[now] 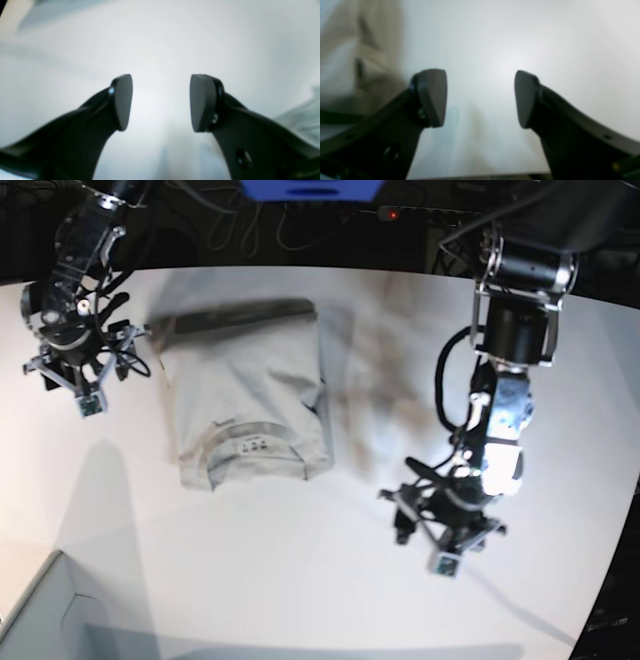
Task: Layout the t-shirt on the table in an organized manner, then fold the t-shirt properly
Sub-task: 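Tuck the layer under the bundle with the left gripper and release, then raise the left gripper away and move the right gripper over the collar end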
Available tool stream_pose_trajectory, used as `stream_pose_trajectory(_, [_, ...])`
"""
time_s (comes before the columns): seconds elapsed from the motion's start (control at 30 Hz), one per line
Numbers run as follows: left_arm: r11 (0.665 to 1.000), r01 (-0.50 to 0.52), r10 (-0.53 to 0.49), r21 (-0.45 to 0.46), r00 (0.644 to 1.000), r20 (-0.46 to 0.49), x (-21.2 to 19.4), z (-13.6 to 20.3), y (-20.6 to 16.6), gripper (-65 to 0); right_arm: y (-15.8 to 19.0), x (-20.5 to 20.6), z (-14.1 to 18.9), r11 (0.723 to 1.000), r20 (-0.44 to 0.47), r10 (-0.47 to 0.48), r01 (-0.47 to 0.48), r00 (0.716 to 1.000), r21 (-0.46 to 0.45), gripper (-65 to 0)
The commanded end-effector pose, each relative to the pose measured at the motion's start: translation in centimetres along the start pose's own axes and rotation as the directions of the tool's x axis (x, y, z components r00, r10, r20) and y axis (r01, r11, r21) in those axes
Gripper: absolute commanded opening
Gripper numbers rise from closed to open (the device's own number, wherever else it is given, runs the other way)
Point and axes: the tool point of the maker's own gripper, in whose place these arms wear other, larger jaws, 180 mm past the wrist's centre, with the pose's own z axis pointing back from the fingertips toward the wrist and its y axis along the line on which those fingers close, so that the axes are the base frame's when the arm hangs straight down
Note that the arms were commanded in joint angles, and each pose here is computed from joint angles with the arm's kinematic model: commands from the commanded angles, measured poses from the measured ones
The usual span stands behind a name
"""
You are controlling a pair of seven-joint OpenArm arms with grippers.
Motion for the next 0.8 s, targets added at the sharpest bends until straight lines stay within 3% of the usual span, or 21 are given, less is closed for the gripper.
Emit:
stream_pose_trajectory(0.0, [0.998, -0.046, 0.044, 0.043, 0.998, 0.045, 1.1, 0.9, 1.9, -29.8, -0.2, 0.7, -0.1, 1.000, 0.020, 0.008, -0.008, 1.000, -0.003, -34.1])
stream_pose_trajectory(0.13, [0.952, -0.232, 0.246, 0.199, 0.968, -0.051, -5.4, 5.2, 7.6, -29.9, 2.4, 1.1, -0.4, 0.999, 0.027, -0.003, 0.002, 1.000, 0.052, -51.6])
stream_pose_trajectory(0.3, [0.841, -0.445, 0.493, 0.306, 0.865, -0.098, -11.9, 10.8, 11.3, -29.9, 2.7, 3.8, 1.2, 0.999, 0.103, -0.026, 0.023, 0.994, 0.025, -64.3])
stream_pose_trajectory(0.5, [0.768, -0.533, 0.593, 0.355, 0.801, -0.081, -15.6, 16.5, 12.8, -29.9, 2.8, 6.0, 3.3, 1.000, 0.172, 0.021, -0.020, 0.985, -0.003, -65.0])
stream_pose_trajectory(0.77, [0.765, -0.531, 0.598, 0.365, 0.796, -0.095, -17.0, 18.6, 12.1, -29.9, 9.4, 5.0, 3.0, 0.980, 0.158, 0.098, -0.123, 0.983, 0.156, -65.0])
